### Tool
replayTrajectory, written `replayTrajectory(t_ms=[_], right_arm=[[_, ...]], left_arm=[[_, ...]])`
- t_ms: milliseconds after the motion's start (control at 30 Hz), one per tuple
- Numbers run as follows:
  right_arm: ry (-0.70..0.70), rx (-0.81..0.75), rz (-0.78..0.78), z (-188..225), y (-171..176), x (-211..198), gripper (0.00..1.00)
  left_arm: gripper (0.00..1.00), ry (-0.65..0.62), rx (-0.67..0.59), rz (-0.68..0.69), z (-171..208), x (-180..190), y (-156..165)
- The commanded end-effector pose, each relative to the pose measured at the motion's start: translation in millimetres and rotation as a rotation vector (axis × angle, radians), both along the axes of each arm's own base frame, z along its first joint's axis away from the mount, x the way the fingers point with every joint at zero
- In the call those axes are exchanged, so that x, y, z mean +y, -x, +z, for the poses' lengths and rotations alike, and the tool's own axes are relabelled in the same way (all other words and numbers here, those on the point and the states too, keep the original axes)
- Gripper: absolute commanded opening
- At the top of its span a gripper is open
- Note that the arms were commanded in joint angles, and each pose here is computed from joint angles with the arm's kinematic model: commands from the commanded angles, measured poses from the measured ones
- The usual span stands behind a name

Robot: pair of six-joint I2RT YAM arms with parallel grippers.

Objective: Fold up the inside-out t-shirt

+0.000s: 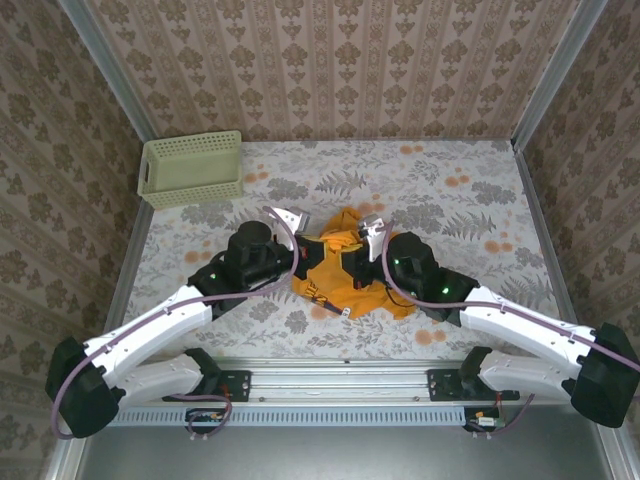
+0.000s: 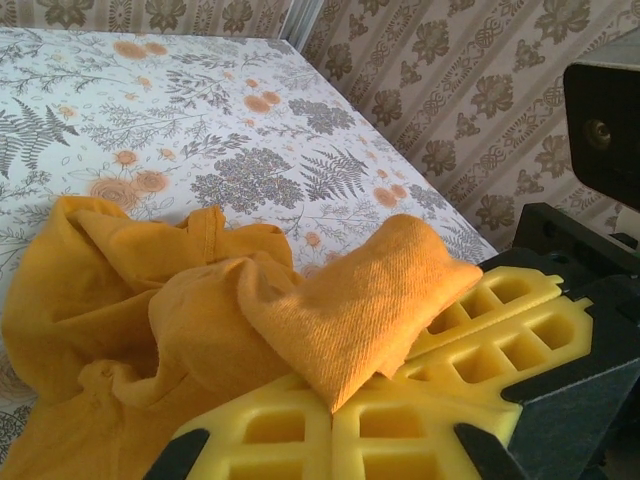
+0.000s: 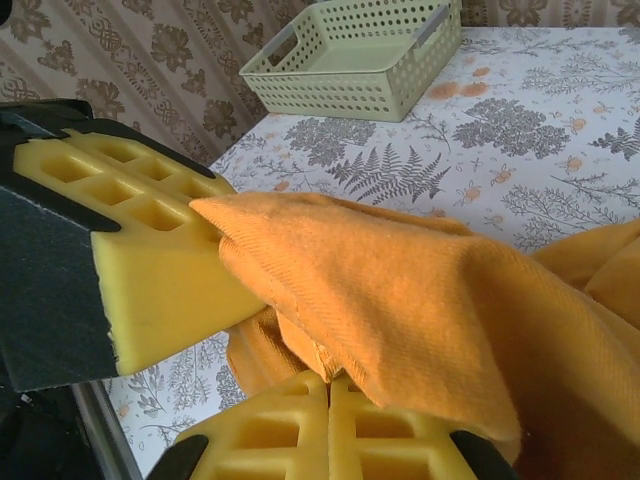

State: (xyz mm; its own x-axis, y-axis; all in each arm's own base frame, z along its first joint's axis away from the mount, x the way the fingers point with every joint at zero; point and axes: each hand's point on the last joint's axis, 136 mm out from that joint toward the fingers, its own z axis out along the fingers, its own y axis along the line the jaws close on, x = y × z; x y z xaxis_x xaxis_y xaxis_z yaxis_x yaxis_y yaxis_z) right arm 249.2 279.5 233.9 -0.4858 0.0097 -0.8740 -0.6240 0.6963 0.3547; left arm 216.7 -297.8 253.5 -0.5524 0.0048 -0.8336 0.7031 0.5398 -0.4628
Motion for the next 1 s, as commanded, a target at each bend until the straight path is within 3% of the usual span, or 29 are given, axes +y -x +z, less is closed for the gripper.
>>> replayTrajectory(t_ms=[0, 133, 367, 733, 867, 967], right_arm=[[-0.003, 0.024, -0.025, -0.4, 3.6, -6.9, 0.00], [-0.039, 0.060, -0.039, 6.9, 8.2, -11.0, 0.00], [-0.097, 0.116, -0.110, 32.4, 19.7, -34.3, 0.00], [-0.115, 0.083, -0.213, 81.0, 31.0, -73.4, 0.00], [-0.073, 0.063, -0.281, 91.5, 23.4, -85.6, 0.00], [-0.033, 0.052, -0.323, 96.2, 13.5, -88.5, 0.00]], left_arm=[[0.16, 0.000, -0.014, 0.030, 2.1, 7.3, -2.7], [0.39, -0.062, -0.012, 0.056, -8.3, 12.2, -7.1], [0.62, -0.163, -0.002, 0.133, -38.9, 32.3, -11.2], [0.64, -0.401, 0.128, 0.255, -125.5, 43.9, -49.2], [0.61, -0.473, 0.157, 0.257, -138.5, 38.5, -58.9], [0.61, -0.475, 0.121, 0.274, -124.9, 39.4, -58.7]])
